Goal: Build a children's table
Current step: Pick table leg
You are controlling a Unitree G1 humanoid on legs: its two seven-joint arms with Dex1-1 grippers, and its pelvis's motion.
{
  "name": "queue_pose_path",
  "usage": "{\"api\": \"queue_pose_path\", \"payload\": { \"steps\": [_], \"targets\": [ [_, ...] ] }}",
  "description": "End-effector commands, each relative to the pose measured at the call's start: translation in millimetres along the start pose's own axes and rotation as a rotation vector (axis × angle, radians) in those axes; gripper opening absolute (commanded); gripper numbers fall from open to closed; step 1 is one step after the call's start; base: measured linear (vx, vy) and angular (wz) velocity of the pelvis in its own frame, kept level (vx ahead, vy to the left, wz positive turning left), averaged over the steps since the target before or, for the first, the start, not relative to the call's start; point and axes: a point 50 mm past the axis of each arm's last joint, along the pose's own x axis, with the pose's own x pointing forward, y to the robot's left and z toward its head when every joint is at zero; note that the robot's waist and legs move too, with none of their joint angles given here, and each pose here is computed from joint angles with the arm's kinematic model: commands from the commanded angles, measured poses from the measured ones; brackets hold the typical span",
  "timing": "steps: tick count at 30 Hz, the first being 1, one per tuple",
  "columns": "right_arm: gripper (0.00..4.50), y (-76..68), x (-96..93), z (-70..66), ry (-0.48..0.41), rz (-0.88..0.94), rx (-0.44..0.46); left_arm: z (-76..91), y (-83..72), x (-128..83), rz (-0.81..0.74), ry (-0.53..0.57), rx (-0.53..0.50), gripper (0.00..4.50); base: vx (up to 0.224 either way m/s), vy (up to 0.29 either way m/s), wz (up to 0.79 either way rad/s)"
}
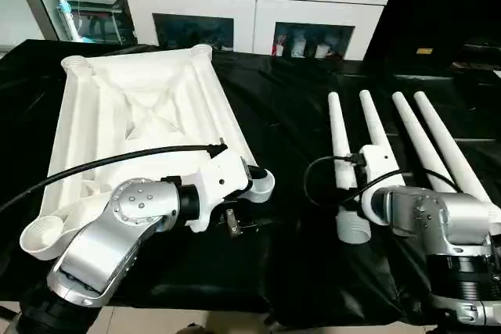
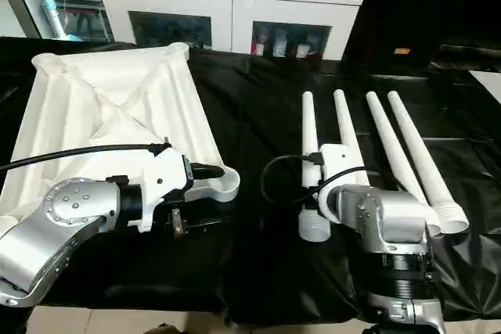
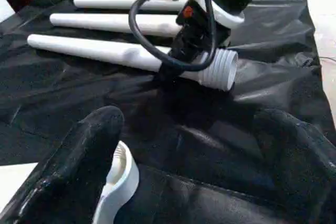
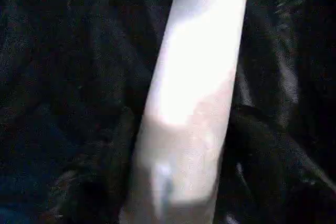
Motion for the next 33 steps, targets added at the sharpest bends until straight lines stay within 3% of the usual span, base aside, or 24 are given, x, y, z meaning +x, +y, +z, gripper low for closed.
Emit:
{"api": "queue_pose_path", "payload": {
  "steps": [1, 8, 17, 20, 22, 24, 25, 27, 29, 31, 32, 33],
  "targets": [
    [2.59, -3.4, -7.2, 8.2, -0.031, -0.011, 0.0, 4.8, 3.5, -1.6, 0.017, -0.006, 0.031, 4.5, 0.0, 0.0, 0.0],
    [1.97, -2.5, -13.1, 11.8, -0.046, -0.009, -0.008, 5.5, 5.8, -2.5, 0.029, -0.01, 0.029, 4.5, 0.0, 0.0, 0.0],
    [1.84, -3.3, -10.8, 2.7, -0.025, -0.01, 0.012, 5.1, 4.3, -1.5, 0.026, -0.01, 0.034, 4.5, 0.0, 0.0, 0.0],
    [1.84, -1.1, -14.1, 9.1, -0.085, 0.014, 0.015, 6.0, 7.9, -2.2, 0.052, -0.014, 0.035, 4.5, 0.0, 0.0, 0.0],
    [1.84, 7.7, -27.5, 28.8, -0.253, 0.142, 0.057, 10.5, 26.1, -2.9, 0.2, -0.05, 0.014, 4.5, 0.0, 0.0, 0.0],
    [1.84, 10.0, -33.0, 35.1, -0.319, 0.181, 0.054, 12.8, 33.4, -3.0, 0.258, -0.075, -0.003, 4.5, 0.0, 0.0, 0.0],
    [1.84, 17.0, -45.5, 45.6, -0.466, 0.269, -0.005, 19.6, 45.7, -3.2, 0.349, -0.149, -0.071, 4.5, 0.0, 0.0, 0.0],
    [1.84, 24.2, -60.2, 53.2, -0.616, 0.365, -0.077, 29.2, 54.6, -2.4, 0.403, -0.245, -0.17, 4.5, 0.0, 0.0, 0.0],
    [1.84, 25.3, -63.6, 53.2, -0.631, 0.393, -0.084, 35.4, 54.7, -1.0, 0.382, -0.3, -0.229, 4.5, 0.0, 0.0, 0.0],
    [1.84, 31.1, -75.1, 52.0, -0.653, 0.556, -0.035, 58.0, 50.9, 11.1, 0.293, -0.405, -0.377, 4.5, 0.0, 0.0, 0.0],
    [1.84, 31.4, -75.7, 51.9, -0.654, 0.565, -0.032, 59.0, 50.7, 11.8, 0.289, -0.408, -0.383, 4.5, 0.0, 0.0, 0.0],
    [1.84, 35.1, -80.8, 51.0, -0.666, 0.648, -0.009, 68.5, 49.0, 18.5, 0.249, -0.44, -0.454, 4.5, 0.0, 0.0, 0.0]
  ]
}}
